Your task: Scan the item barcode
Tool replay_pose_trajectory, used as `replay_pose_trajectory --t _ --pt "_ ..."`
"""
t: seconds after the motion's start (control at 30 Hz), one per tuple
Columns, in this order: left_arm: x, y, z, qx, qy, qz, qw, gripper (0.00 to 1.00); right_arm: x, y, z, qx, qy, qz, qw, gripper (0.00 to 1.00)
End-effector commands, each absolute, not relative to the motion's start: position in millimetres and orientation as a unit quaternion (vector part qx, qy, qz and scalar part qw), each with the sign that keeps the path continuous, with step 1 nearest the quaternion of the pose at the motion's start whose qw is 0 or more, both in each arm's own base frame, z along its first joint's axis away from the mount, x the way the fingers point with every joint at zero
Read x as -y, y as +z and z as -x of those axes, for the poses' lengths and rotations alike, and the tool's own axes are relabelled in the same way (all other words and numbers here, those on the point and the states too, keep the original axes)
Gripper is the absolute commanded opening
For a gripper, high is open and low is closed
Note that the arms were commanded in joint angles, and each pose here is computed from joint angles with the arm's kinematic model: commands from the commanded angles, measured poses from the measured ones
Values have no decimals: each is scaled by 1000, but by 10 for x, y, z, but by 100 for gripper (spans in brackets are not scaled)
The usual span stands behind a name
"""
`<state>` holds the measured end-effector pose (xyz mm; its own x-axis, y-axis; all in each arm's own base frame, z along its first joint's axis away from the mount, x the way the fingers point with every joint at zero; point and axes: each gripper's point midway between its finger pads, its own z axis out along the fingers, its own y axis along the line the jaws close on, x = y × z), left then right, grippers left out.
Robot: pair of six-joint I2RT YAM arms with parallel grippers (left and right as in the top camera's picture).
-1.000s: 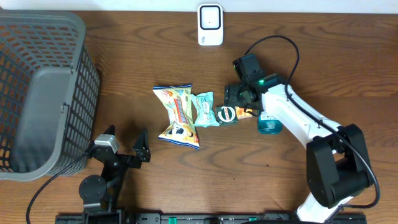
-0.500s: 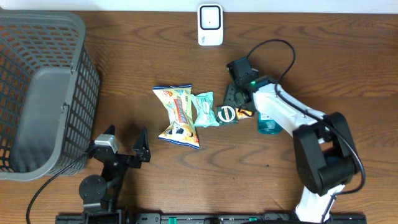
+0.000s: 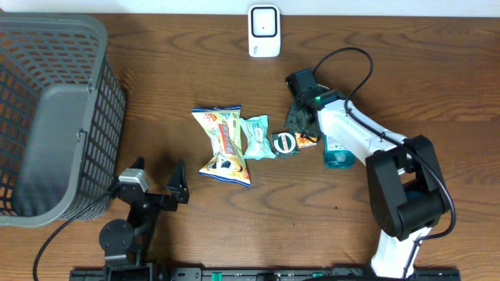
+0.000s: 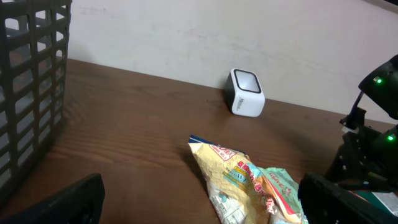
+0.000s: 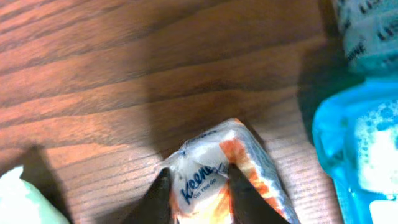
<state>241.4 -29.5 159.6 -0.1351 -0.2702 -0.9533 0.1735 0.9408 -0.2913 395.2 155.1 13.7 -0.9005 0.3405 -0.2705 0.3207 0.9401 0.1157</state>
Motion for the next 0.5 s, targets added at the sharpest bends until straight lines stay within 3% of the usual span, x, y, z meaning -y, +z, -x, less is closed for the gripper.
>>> replay_pose_trajectory --t 0.0,0.07,0.47 --pt "318 1442 -2406 -748 -173 33 639 98 -1437 -49 -3848 -977 36 -188 94 6" --pt "318 1442 -2406 -748 -173 33 639 98 -1409 16 -3874 -976 53 -195 83 1" --pt "318 1442 -2406 -748 -173 33 639 98 -1408 525 -3984 -975 205 -47 70 1"
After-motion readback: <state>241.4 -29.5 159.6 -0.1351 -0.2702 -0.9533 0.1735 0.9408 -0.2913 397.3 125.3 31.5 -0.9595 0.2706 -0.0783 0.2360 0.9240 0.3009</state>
